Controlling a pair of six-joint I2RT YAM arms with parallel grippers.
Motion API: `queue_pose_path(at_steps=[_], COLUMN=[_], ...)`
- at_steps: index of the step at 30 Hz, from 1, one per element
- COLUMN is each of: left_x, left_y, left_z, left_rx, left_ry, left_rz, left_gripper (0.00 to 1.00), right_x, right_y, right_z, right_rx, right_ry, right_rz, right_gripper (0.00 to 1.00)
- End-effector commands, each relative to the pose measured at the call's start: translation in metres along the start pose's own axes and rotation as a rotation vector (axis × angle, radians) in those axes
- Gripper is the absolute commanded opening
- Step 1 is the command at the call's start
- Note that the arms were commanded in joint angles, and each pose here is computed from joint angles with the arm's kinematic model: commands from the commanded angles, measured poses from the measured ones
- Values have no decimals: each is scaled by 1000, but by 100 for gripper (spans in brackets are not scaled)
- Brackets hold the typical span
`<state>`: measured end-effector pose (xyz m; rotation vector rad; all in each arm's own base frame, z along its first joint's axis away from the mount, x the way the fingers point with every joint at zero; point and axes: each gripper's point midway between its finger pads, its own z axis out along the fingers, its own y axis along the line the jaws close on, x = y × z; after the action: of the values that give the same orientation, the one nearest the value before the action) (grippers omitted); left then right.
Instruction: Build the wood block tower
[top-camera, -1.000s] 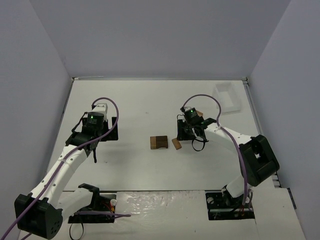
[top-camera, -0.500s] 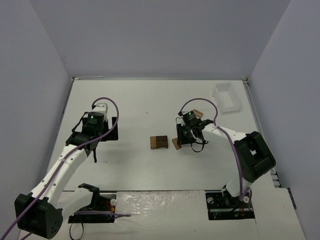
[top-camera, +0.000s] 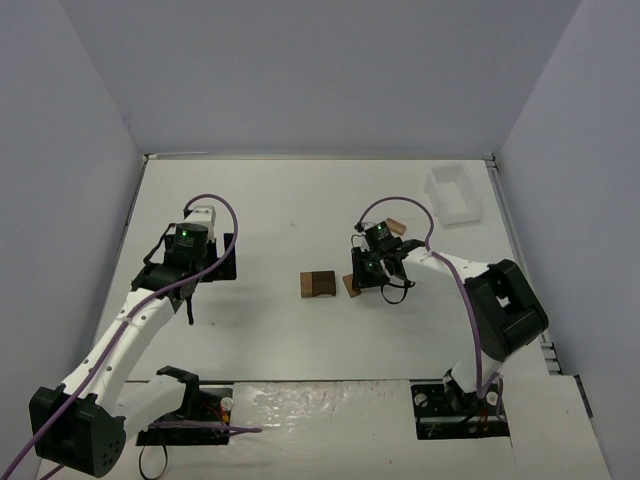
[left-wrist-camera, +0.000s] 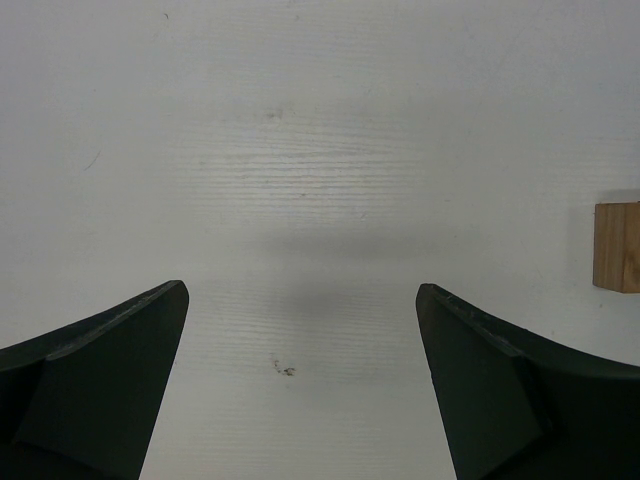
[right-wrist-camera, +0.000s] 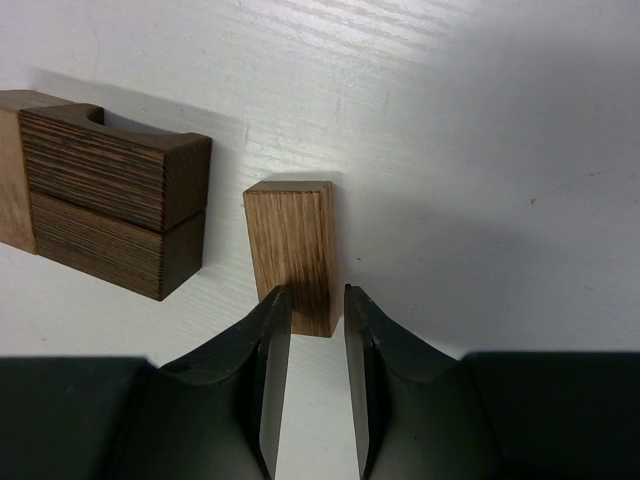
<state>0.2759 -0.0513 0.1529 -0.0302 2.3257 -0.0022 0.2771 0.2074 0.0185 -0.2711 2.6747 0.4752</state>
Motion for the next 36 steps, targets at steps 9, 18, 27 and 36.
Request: queue_pose_path(at_steps=[9,18,27,36], left_x=[-23,-23,-23,-23], left_y=[-1,-1,0,-1], left_z=[-3,-2,-3,-3], left_rx=[2,2,0,3], left_ry=[-70,-68,-70,-71], left_rz=[-4,-4,-3,-2], left_gripper=[97,97,97,97], right_x=[8,-1,-4,-9], right_y=[9,22,27,28], right_z=[5,7,6,7], right_rx=[-41,-57,-57,-44], right_ry=[12,-24,-37,-52], right_rz=[91,122,144,148], right_gripper=[15,12,11,11])
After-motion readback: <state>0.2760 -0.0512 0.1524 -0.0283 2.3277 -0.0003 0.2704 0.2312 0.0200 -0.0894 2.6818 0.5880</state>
